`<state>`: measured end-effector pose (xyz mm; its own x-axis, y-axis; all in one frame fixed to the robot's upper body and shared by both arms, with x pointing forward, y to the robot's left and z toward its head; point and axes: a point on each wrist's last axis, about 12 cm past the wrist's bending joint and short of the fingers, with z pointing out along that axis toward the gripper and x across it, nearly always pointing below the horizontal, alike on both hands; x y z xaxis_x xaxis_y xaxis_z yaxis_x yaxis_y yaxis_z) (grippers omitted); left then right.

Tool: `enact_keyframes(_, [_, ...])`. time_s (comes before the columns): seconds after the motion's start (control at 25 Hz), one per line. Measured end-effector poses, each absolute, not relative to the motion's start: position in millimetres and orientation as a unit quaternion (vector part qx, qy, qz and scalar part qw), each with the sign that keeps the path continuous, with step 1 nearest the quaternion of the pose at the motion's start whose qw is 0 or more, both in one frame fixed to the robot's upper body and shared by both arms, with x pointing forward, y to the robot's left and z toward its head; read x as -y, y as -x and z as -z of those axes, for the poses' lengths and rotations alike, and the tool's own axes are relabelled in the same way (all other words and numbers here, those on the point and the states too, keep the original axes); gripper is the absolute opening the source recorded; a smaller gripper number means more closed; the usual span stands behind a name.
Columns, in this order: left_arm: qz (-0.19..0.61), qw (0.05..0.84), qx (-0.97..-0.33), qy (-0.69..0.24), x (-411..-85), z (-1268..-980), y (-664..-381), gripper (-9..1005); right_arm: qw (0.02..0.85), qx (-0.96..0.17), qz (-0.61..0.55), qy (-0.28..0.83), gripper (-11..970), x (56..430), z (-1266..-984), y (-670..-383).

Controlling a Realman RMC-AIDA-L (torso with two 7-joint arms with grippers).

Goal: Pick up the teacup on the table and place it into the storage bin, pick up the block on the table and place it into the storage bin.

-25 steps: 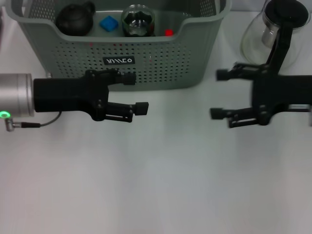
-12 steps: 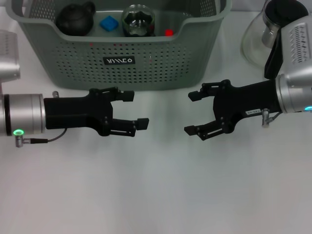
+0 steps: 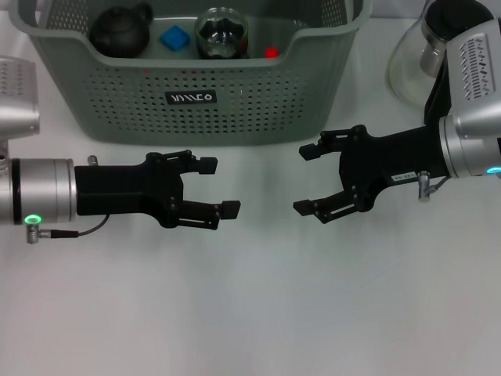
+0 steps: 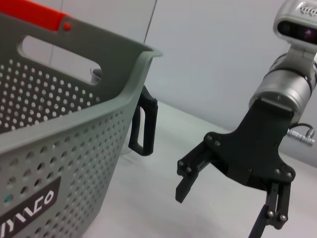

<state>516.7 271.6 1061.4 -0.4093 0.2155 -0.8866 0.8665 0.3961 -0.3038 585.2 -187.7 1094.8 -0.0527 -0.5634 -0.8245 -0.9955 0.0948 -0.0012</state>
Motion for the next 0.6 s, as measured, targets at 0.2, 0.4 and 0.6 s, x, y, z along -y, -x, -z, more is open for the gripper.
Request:
enact_keyframes(0.2, [0.407,0.398,-0.734,-0.37,-271.1,-1061.1,-517.0,947,0.345,-0.655,-0.312,0.595,926,187.6,-1094.6,-585.3])
enact_keyframes(0.4, [0.406,0.395,-0.737,-0.37,-271.2,-1059.6,-515.9,947,0.347,-0.657,-0.313,0.592,926,188.3,-1094.6,-585.5])
enact_keyframes(0.6, [0.408,0.392,-0.738,-0.367,-271.5,-1058.5,-515.3,948,0.348,-0.658,-0.314,0.589,926,189.6,-1093.8,-584.6])
